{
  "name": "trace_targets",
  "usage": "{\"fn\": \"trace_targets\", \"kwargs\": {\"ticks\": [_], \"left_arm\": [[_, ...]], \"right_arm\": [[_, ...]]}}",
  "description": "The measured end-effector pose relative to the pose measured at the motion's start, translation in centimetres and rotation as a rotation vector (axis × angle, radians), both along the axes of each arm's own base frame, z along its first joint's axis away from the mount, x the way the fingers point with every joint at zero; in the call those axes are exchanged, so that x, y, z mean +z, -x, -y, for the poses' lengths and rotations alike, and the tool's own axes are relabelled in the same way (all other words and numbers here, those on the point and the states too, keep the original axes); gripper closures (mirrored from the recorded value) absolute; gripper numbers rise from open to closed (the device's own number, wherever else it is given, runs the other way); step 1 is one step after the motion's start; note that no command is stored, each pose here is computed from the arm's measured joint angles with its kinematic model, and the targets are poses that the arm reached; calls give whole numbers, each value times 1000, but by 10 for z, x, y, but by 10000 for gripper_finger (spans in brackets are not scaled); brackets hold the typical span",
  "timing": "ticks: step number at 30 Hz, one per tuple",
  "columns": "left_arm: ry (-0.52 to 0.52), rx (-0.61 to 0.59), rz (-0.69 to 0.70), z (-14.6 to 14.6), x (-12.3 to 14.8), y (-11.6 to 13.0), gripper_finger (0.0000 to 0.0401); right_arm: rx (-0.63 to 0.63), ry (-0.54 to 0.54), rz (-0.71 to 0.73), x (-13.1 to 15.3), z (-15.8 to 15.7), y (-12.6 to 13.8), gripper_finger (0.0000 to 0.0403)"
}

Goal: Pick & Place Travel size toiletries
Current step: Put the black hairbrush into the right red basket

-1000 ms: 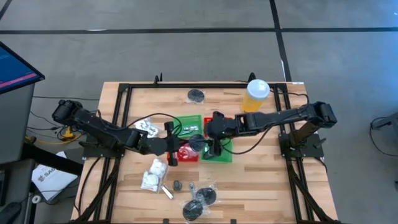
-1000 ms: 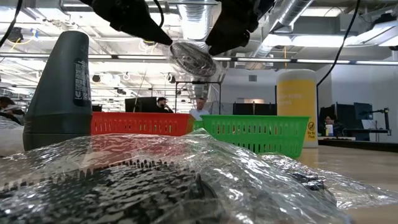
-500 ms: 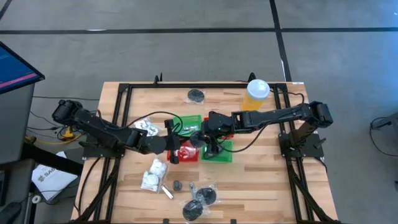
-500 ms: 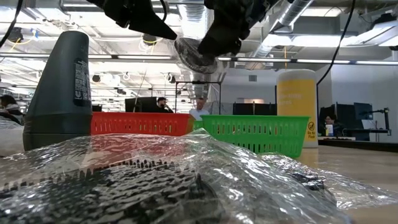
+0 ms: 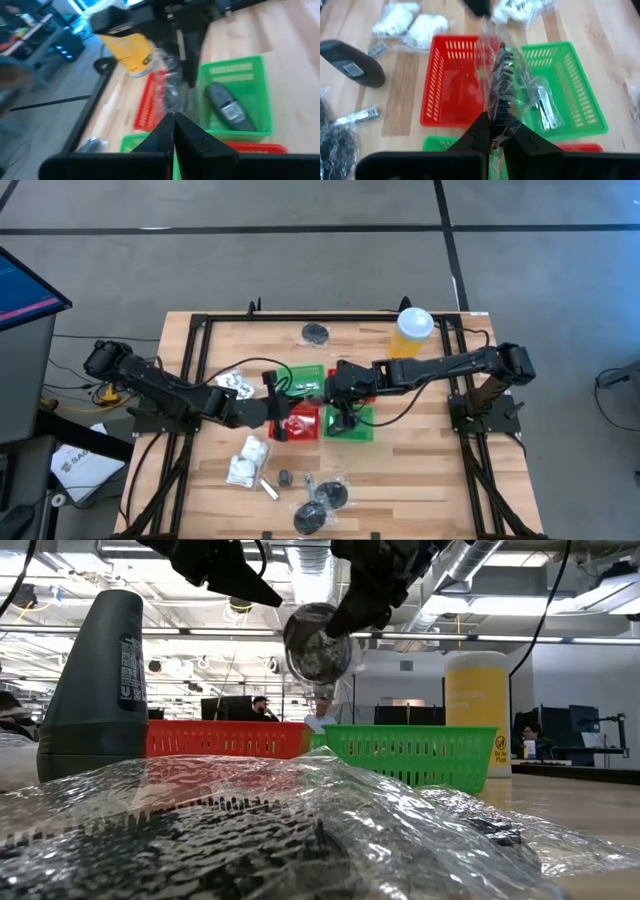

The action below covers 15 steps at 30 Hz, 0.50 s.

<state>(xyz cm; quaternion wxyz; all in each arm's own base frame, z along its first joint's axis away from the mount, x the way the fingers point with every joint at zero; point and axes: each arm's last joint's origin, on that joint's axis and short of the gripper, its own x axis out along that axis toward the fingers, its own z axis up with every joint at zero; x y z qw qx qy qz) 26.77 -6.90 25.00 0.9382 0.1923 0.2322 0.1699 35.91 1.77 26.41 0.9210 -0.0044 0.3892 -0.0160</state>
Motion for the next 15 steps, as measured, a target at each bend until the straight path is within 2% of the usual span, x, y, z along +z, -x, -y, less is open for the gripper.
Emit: {"fn": "trace_targets", "kwargs": {"ticks": [5,15], "left_arm": [[-36,104,3,-3,-1,2,401],[-24,112,5,-3,-2,3,401]], "right_arm": [[-44,9,-62,-4,11,4,385],[-209,40,-241,-14,43,20,385]]}}
